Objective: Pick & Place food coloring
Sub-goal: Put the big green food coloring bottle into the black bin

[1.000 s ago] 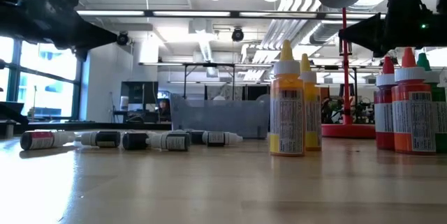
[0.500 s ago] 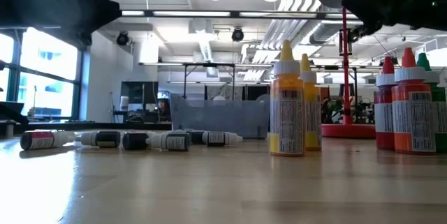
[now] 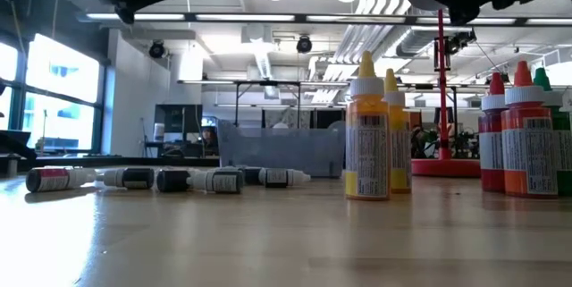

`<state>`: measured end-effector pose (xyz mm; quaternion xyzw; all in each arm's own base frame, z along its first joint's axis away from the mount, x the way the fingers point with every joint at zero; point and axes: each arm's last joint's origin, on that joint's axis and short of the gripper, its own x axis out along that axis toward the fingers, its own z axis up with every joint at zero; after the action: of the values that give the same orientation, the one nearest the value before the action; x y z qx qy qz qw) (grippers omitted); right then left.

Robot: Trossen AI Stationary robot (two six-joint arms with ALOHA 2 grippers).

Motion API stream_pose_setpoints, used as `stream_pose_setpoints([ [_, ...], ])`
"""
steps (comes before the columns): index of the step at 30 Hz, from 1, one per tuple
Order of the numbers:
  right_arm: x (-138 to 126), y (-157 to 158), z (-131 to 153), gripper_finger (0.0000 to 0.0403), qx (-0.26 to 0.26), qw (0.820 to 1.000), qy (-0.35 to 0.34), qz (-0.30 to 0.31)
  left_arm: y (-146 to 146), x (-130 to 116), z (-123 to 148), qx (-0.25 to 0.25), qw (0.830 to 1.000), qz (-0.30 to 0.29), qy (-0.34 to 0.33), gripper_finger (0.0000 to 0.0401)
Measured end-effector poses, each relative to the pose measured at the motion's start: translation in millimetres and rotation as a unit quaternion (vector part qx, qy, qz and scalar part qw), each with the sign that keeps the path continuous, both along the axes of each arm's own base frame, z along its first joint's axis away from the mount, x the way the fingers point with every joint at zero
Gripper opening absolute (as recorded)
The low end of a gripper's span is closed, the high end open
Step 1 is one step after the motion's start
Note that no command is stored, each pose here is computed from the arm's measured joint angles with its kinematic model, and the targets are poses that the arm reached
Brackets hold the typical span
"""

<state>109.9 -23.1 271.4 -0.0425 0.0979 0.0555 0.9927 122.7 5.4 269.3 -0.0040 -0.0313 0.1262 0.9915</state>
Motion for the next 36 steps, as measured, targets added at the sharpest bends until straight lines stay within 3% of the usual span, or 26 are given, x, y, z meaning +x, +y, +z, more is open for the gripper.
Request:
stream_pose_setpoints([
  [9, -0.4, 19.8, -10.9, 0.0134, 0.02, 0.993, 0.046, 0.108, -0.1, 15.1, 8.0, 0.014, 1.0, 0.004, 0.023, 0.0111],
  [16, 3.1, 36.8, -55.0, 0.0134, 0.043, 0.976, 0.109, 0.181, -0.2, 21.1, 5.2, 0.01, 0.999, 0.004, 0.032, 0.0111],
  [20, 6.0, 45.9, -72.1, 0.0134, 0.071, 0.971, 0.103, 0.206, -0.2, 22.1, 5.8, 0.009, 1.0, 0.004, 0.028, 0.0111],
  [28, 6.7, 49.3, -104.6, 0.0134, 0.037, 0.985, 0.12, 0.118, -0.2, 21.9, 10.7, 0.008, 1.0, 0.004, 0.003, 0.0111],
  [36, 5.2, 56.4, -124.5, 0.0134, 0.049, 0.982, 0.091, 0.156, -0.3, 21.9, 10.6, 0.009, 1.0, 0.003, 0.004, 0.0111],
])
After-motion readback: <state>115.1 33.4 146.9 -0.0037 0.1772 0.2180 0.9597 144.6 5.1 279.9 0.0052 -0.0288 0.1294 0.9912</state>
